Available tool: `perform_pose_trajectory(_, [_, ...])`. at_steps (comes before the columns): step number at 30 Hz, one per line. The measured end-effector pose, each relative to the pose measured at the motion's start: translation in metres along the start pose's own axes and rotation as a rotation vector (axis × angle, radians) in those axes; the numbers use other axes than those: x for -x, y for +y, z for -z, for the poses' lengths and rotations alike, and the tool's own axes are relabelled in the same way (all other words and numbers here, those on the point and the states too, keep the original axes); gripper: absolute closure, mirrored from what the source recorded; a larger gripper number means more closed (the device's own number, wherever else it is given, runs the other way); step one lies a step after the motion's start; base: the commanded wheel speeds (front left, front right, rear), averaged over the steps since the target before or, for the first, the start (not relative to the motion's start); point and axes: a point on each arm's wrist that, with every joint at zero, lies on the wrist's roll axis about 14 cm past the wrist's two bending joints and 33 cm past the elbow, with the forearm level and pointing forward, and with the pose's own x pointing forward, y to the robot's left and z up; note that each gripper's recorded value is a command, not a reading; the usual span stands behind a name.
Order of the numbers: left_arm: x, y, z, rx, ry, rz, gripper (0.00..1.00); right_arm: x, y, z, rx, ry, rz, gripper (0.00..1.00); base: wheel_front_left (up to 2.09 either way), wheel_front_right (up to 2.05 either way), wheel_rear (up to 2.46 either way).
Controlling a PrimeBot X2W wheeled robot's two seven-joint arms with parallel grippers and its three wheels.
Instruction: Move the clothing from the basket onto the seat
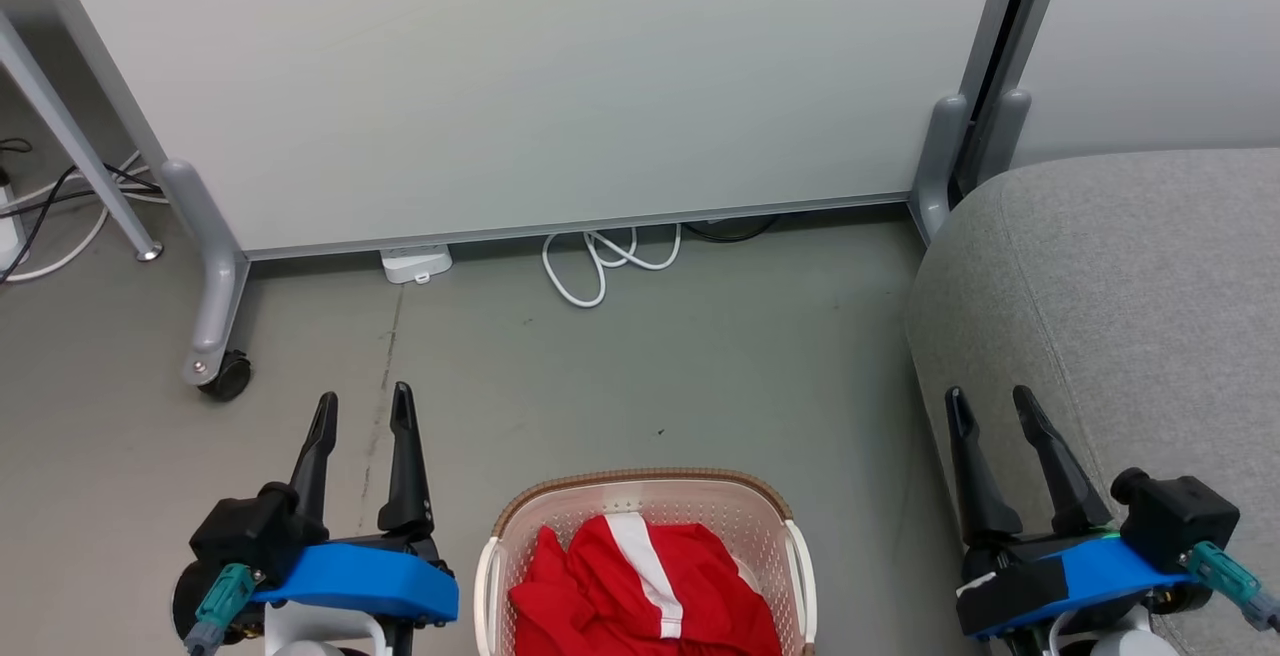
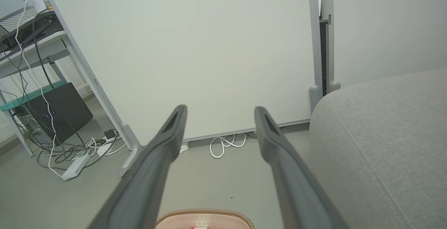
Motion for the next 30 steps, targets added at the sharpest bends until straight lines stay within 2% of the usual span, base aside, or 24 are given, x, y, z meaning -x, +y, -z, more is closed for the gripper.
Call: perform_pose_trajectory(30, [0.003,-0.012,-0.004,-0.227,-0.042,0.055,0.00,-0.004,0.018,0.003,0.241,-0.014,-0.089,0.00,0.00,0.00,0.00])
